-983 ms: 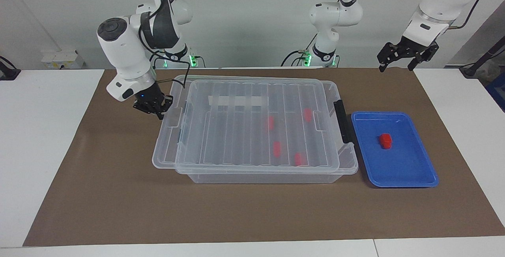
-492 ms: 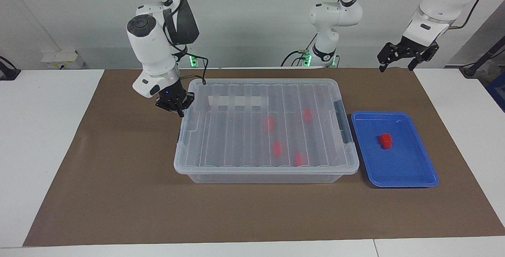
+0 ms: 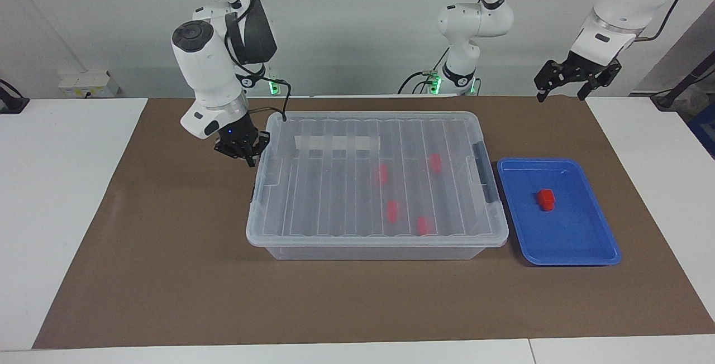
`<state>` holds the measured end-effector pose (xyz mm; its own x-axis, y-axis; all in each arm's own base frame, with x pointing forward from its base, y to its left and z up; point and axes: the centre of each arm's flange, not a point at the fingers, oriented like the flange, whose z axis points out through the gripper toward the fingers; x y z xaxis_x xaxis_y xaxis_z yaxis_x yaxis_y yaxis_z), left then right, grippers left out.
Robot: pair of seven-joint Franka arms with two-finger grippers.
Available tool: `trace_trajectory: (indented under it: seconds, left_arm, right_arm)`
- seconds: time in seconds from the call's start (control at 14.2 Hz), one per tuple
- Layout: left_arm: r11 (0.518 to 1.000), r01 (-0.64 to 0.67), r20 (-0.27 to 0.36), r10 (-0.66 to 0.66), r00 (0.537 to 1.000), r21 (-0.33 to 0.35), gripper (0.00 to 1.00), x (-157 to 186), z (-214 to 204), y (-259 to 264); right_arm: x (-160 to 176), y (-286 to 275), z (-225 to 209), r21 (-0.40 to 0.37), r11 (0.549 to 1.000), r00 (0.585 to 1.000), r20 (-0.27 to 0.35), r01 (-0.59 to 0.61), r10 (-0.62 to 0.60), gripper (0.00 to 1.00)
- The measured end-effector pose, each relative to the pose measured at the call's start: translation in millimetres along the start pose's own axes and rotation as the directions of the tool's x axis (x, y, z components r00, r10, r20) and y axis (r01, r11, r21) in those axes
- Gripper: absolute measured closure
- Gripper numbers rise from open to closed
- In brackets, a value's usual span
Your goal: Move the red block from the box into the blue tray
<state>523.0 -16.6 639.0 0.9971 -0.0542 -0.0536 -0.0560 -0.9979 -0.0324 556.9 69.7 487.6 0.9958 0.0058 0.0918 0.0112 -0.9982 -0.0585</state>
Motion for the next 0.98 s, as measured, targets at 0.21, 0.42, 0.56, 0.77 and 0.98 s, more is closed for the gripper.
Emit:
trace_trajectory:
  seconds: [0.21,0.42,0.56,0.77,0.98]
  left_arm:
    - [1.0,0.0,0.0,0.0,1.0,0.0,0.0,0.0,0.0,0.0]
    - [1.0,0.0,0.0,0.0,1.0,0.0,0.0,0.0,0.0,0.0]
    - [1.0,0.0,0.0,0.0,1.0,0.0,0.0,0.0,0.0,0.0]
    - [1.0,0.0,0.0,0.0,1.0,0.0,0.0,0.0,0.0,0.0]
    - [1.0,0.0,0.0,0.0,1.0,0.0,0.0,0.0,0.0,0.0]
  right_arm:
    - [-2.3,27.8,-23.5,-0.003,0.999,0.999,0.007,-0.05,0.05,0.3]
    - [-0.1,47.2,-58.2,-0.021,0.994,0.995,0.003,-0.103,0.103,0.01]
    - [3.3,54.0,-81.9,-0.076,0.99,0.993,-0.013,-0.118,0.117,0.0]
    - [5.1,55.0,-107.0,-0.102,0.986,0.992,-0.022,-0.129,0.128,0.0]
    - [4.0,61.5,-131.0,-0.104,0.982,0.987,0.0,-0.158,0.159,0.0]
